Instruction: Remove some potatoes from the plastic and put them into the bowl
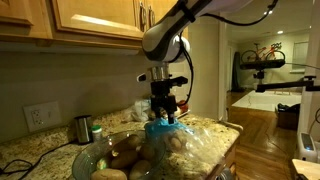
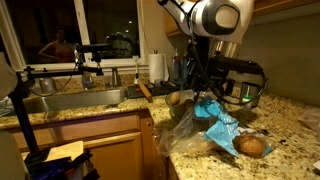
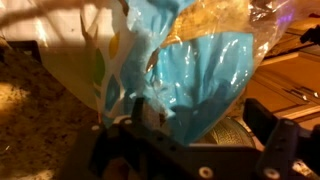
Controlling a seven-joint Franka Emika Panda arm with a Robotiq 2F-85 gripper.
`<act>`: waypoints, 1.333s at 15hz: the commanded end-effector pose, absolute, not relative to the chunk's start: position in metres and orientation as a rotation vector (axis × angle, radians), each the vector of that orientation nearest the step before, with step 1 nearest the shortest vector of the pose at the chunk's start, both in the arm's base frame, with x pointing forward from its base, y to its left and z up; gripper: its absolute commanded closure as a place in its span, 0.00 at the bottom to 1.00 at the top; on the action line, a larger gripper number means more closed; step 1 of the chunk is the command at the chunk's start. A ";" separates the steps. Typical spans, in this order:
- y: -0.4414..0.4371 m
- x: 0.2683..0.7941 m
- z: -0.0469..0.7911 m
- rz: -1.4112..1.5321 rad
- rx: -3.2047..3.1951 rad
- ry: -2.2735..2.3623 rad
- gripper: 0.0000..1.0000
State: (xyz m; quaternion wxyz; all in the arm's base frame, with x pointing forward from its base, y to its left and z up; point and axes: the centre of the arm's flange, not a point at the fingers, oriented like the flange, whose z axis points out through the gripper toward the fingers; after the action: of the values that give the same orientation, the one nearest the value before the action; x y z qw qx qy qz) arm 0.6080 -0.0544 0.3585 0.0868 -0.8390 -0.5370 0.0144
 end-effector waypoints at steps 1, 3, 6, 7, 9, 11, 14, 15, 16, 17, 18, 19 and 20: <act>-0.058 0.597 0.359 0.012 -2.465 -1.697 0.08; -0.058 0.599 0.359 -0.002 -2.439 -1.731 0.33; -0.062 0.599 0.359 -0.011 -2.406 -1.763 0.53; -0.062 0.599 0.360 -0.011 -2.397 -1.774 0.59; -0.065 0.598 0.360 -0.007 -2.386 -1.787 0.73; -0.069 0.598 0.359 0.003 -2.371 -1.797 0.86; -0.074 0.596 0.359 0.004 -2.363 -1.815 1.00; -0.076 0.596 0.358 0.009 -2.361 -1.818 1.00; -0.078 0.596 0.358 0.018 -2.358 -1.822 1.00; -0.081 0.596 0.357 0.028 -2.357 -1.828 1.00; -0.085 0.596 0.356 0.044 -2.358 -1.834 0.99; -0.090 0.596 0.356 0.060 -2.364 -1.837 0.98; -0.096 0.596 0.356 0.074 -2.379 -1.834 0.99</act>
State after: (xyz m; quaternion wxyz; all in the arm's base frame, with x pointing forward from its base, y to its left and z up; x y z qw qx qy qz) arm 0.6053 -0.0783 0.3544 0.0799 -0.7923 -0.6048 0.0120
